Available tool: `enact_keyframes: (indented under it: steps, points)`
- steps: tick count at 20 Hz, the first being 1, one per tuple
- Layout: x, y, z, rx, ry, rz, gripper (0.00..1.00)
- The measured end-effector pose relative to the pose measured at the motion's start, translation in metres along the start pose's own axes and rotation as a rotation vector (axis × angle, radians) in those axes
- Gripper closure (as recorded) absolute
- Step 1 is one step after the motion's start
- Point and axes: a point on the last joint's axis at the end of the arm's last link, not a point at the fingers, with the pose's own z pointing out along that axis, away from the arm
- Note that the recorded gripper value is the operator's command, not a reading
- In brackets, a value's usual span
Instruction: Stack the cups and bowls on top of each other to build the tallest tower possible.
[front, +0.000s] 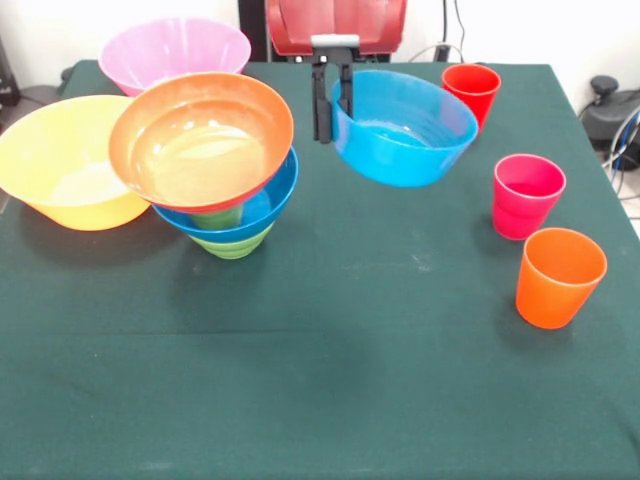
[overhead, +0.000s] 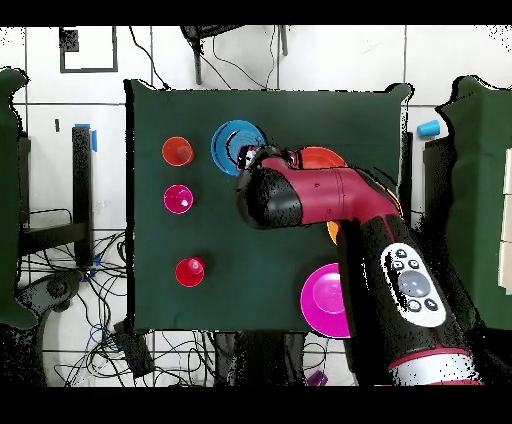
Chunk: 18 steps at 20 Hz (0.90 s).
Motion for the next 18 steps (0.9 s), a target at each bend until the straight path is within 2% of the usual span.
enact_keyframes:
  steps: [11,18]
  points:
    - [0.005,-0.03,-0.018,-0.013,0.065,0.011,1.0]
    - [0.008,-0.056,-0.026,-0.032,0.099,-0.004,1.0]
